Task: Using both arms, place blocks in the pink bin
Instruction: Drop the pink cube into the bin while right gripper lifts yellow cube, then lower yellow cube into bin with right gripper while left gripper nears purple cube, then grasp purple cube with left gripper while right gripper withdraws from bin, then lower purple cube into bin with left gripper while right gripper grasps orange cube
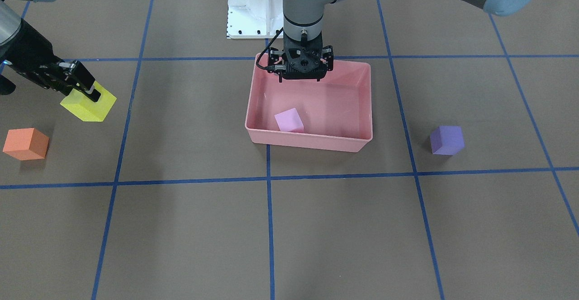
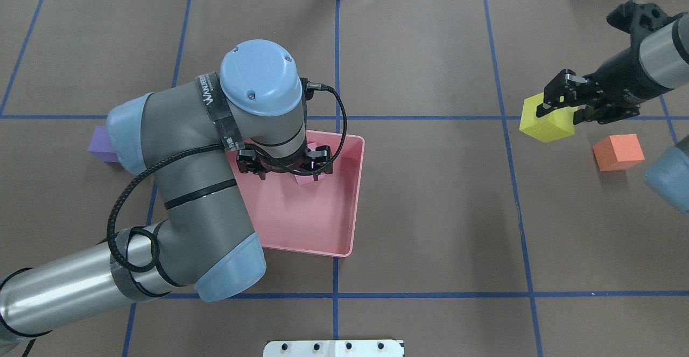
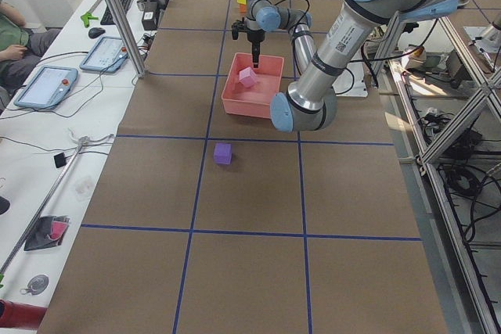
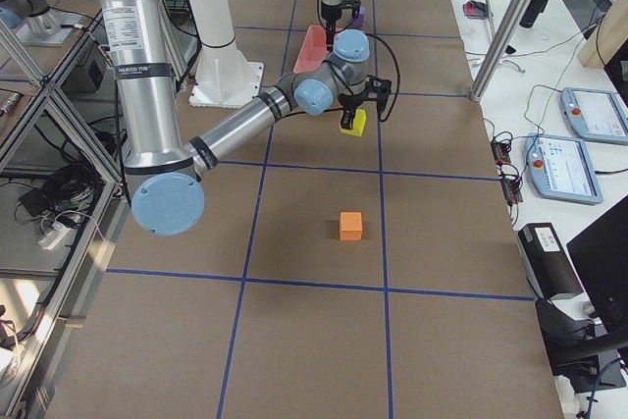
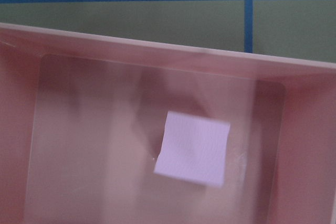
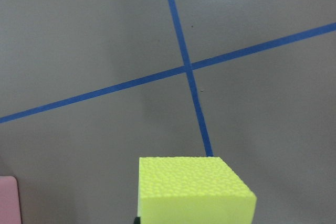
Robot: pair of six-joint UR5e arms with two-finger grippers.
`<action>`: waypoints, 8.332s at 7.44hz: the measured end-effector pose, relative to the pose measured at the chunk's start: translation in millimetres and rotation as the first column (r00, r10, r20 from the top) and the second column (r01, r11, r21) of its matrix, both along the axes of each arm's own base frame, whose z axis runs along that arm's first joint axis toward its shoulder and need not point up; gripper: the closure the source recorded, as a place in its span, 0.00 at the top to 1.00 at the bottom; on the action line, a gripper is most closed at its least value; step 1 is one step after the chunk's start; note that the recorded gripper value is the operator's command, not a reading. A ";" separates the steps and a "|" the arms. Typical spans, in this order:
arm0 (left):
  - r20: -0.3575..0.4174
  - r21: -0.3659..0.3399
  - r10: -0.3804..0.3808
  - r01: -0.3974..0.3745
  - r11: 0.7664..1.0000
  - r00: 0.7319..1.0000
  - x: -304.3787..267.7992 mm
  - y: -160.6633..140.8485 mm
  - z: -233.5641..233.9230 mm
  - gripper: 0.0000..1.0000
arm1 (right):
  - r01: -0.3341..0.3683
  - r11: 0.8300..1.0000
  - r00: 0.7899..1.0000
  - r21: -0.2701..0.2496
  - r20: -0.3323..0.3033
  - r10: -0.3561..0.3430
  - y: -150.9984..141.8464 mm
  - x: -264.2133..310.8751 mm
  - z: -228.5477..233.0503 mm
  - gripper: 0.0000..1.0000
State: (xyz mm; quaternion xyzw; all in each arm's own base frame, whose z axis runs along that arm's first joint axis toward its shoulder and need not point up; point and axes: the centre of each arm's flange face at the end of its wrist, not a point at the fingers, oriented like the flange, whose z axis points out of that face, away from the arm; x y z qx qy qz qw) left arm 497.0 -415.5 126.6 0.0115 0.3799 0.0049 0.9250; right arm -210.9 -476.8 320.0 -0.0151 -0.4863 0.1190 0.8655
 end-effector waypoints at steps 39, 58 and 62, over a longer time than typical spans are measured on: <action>0.057 0.043 -0.008 0.006 0.999 0.998 -208.6 -110.1 368.9 0.99 | -0.028 0.991 0.995 -0.129 -0.098 0.015 105.1 -419.6 -257.5 1.00; 0.016 -0.076 -0.078 0.079 0.994 0.997 -231.7 -106.2 64.1 0.00 | 0.366 0.904 0.850 0.220 -0.475 -0.229 -83.4 -14.1 67.3 0.99; 0.039 -0.105 -0.076 0.080 0.991 0.996 -130.6 -41.1 28.7 0.00 | 0.382 0.892 0.868 0.240 -0.424 -0.258 -61.3 34.4 173.6 0.99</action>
